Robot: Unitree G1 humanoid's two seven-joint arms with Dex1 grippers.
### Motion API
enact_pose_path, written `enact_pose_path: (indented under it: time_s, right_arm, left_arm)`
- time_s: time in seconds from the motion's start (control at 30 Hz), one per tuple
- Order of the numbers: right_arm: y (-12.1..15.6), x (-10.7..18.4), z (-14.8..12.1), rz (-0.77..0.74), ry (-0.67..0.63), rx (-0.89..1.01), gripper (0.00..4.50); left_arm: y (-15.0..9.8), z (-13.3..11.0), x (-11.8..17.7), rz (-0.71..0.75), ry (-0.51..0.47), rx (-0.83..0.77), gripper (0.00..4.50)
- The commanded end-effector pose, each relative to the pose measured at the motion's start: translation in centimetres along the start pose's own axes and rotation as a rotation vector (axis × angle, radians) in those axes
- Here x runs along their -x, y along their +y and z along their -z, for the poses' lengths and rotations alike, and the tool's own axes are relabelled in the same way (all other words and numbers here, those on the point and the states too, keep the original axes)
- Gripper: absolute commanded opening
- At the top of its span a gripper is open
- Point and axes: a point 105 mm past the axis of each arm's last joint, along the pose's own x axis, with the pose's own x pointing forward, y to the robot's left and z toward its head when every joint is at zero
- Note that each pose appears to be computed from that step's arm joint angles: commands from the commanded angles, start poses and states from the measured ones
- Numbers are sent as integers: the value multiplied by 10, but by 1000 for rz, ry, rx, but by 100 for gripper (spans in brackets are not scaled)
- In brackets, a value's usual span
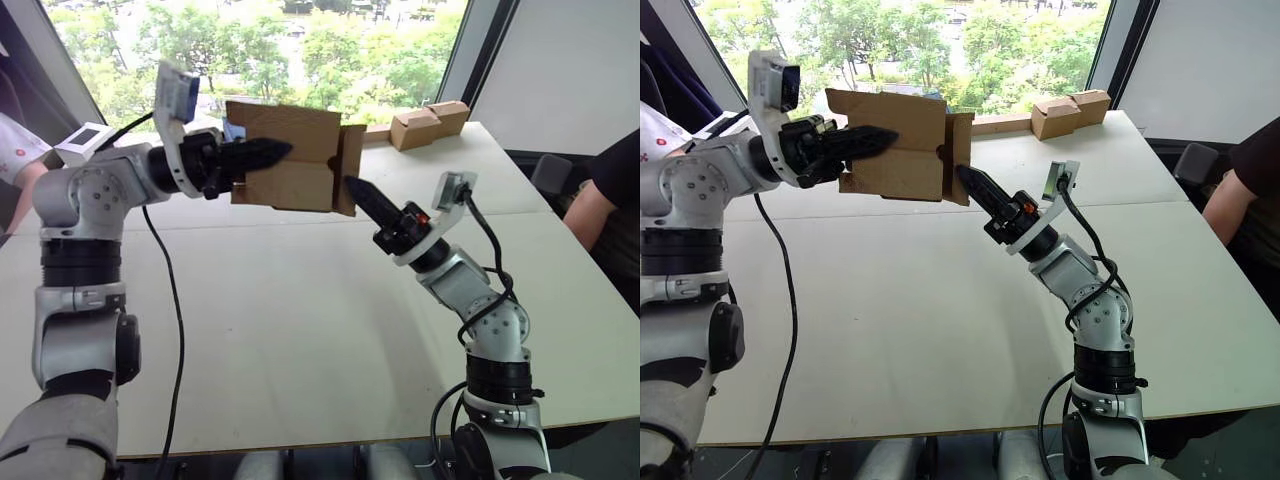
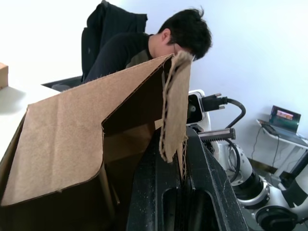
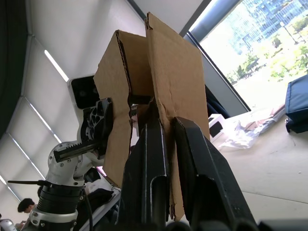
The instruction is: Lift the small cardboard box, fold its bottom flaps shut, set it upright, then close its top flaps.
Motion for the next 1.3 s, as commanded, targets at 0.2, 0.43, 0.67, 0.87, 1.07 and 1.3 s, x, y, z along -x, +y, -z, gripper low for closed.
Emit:
enact_pose_path:
  time_s: [0.2, 0.43, 0.67, 0.87, 1.07, 1.3]
  right_arm:
    - [25, -6, -12, -121, -58, -85, 29]
    - [23, -3, -9, -106, -46, -100, 184]
    - [18, -5, -14, -83, -93, -113, 184]
    - [13, -9, -17, -65, -125, -124, 184]
    - [11, -12, -20, -64, -152, -145, 184]
    - [14, -16, -15, -68, -149, -163, 184]
  left_arm:
    - [-7, -11, 1, 18, -25, -43, 0]
    - [-7, -12, 1, 19, -28, -45, 0]
    - [-7, -13, 1, 18, -29, -47, 0]
    - [-7, -13, 1, 18, -31, -48, 0]
    - [-9, -10, 1, 24, -28, -44, 0]
    - [-11, -4, -1, 36, -11, -46, 0]
